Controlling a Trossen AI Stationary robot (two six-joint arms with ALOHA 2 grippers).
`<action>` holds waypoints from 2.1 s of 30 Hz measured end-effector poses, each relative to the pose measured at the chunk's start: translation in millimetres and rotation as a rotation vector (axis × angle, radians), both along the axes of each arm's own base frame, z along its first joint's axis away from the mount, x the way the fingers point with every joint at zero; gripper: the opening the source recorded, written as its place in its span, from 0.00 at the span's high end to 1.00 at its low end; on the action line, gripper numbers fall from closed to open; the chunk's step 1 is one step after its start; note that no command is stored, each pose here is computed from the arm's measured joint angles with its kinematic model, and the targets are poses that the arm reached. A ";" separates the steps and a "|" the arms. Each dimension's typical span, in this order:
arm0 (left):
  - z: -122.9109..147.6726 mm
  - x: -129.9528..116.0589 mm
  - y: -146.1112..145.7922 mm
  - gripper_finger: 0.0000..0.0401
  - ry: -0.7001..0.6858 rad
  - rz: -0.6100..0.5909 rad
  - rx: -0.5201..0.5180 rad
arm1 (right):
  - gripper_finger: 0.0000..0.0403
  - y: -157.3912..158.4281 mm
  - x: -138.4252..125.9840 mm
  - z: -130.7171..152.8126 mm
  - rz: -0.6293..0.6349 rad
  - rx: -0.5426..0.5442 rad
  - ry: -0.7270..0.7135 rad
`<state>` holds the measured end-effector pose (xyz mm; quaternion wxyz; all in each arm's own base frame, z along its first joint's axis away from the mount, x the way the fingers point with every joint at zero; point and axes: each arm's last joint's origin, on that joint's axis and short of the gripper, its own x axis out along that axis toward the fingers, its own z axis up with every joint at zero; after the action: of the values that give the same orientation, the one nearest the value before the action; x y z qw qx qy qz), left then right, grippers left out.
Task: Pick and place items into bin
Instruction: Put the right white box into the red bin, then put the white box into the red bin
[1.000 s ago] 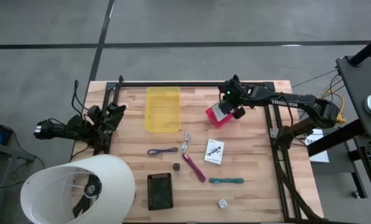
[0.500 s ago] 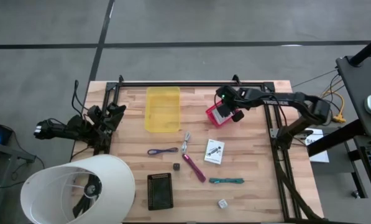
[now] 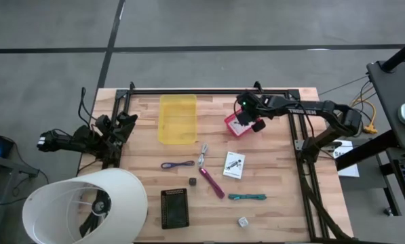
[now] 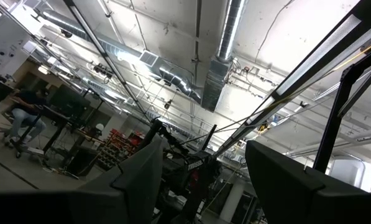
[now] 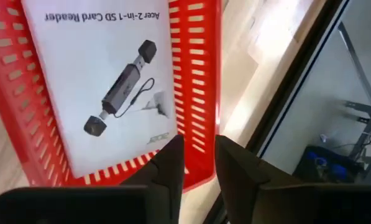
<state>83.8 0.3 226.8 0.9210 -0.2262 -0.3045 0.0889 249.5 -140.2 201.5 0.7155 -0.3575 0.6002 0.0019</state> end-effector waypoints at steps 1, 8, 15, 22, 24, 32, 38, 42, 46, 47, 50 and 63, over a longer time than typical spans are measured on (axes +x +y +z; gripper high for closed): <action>0.0 0.0 0.0 0.46 0.000 0.000 0.000 | 0.80 -0.4 0.6 1.2 0.001 -0.003 -0.003; 0.0 0.0 0.0 0.46 0.000 0.000 0.000 | 0.77 -6.3 7.6 22.6 -0.128 -0.054 -0.068; 0.0 0.0 0.0 0.46 0.000 0.000 0.000 | 0.79 -10.3 16.1 66.9 -0.589 0.084 -0.371; 0.0 0.0 0.0 0.46 0.000 0.000 0.000 | 0.82 -6.9 12.2 108.9 -1.135 0.339 -0.617; 0.0 0.0 0.0 0.46 0.000 0.000 0.000 | 0.82 -3.2 10.9 116.3 -1.224 0.467 -0.623; 0.0 0.0 0.0 0.46 0.000 -0.001 -0.001 | 0.78 26.3 18.5 120.4 -1.314 0.870 -0.497; 0.0 0.0 0.0 0.46 0.000 -0.002 -0.002 | 0.68 66.1 20.5 107.8 -1.295 0.866 -0.302; 0.0 0.0 0.0 0.46 -0.001 -0.002 -0.003 | 0.59 88.2 23.6 99.5 -1.322 0.850 -0.262; 0.0 0.0 0.1 0.46 -0.001 0.002 -0.006 | 0.50 105.7 24.9 92.7 -1.376 0.796 -0.274; -0.1 0.0 0.2 0.46 0.000 0.003 -0.007 | 0.49 109.2 25.0 91.2 -1.396 0.789 -0.277; -0.1 0.0 0.2 0.46 0.000 0.003 -0.007 | 0.46 118.9 24.5 86.2 -1.489 0.780 -0.287; 0.0 -0.1 0.3 0.46 0.000 0.008 -0.007 | 0.44 157.2 30.0 51.1 -1.858 0.718 -0.403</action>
<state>83.7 0.5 226.8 0.9198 -0.2283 -0.3050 0.0937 279.6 17.1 252.6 0.5868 0.4927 0.4729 -0.4352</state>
